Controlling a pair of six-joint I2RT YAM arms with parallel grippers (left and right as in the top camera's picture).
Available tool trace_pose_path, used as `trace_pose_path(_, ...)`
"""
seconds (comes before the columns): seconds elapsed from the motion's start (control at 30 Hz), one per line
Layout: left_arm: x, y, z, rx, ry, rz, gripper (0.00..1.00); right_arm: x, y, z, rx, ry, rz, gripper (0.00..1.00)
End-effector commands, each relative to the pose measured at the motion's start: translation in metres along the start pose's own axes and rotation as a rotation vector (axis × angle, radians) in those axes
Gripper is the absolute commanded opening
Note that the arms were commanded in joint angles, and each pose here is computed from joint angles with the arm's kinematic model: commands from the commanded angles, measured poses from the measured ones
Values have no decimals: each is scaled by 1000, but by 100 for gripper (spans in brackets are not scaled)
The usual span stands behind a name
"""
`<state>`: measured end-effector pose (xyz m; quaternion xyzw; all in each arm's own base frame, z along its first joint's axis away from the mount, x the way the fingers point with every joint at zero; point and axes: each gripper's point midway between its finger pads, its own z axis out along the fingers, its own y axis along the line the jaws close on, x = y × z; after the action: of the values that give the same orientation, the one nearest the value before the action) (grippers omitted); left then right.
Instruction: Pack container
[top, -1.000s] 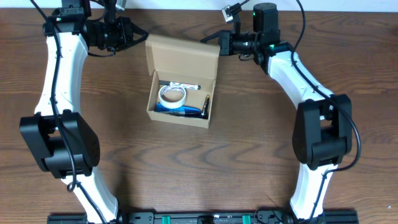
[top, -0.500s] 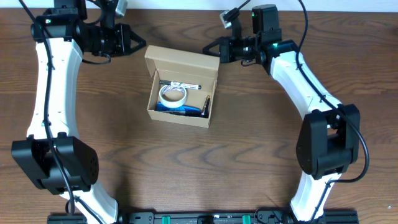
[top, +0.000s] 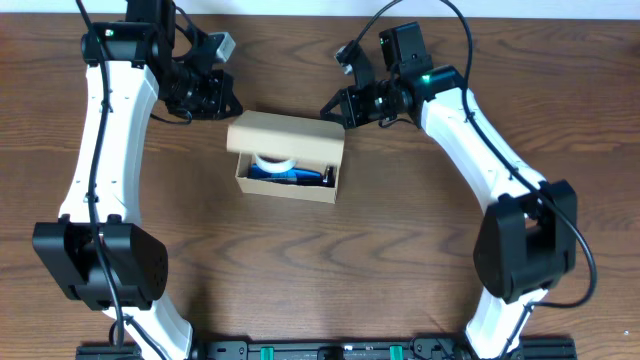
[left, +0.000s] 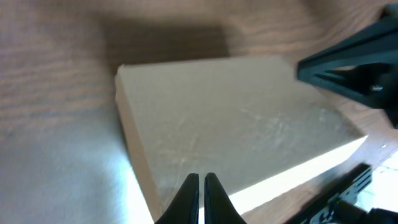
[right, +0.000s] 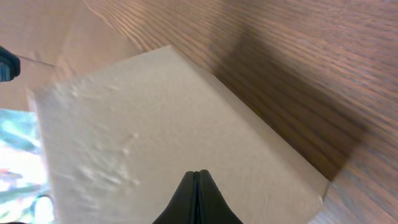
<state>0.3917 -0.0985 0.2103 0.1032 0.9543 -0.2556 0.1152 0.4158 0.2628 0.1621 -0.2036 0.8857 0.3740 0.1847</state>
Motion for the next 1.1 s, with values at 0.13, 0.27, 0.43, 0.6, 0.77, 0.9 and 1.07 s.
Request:
trace_pose_path(0.13, 17, 7, -8, -64, 65, 31, 6, -1, 24, -33, 159, -24, -154, 2)
trace_pose_path(0.27, 30, 4, -9, -55, 117, 21, 6, 15, 33, -38, 193, 28, -148, 2)
trace_pose_path(0.43, 44, 3, -7, -44, 171, 13, 6, 41, 39, -31, 195, 127, -120, 2)
trace_pose_path(0.6, 50, 10, 10, -39, 192, 4, 6, 58, 31, -25, 278, 175, -75, 2)
trace_pose_path(0.77, 62, 21, 33, -27, 223, -20, 6, 80, 24, -13, 277, 225, -58, 1)
trace_pose_path(0.9, 71, 26, 50, 2, 236, -40, 6, 95, 20, 0, 262, 245, -40, 2)
trace_pose_path(1.07, 84, 34, 69, 6, 255, -79, 6, 103, 17, 8, 260, 252, -40, 2)
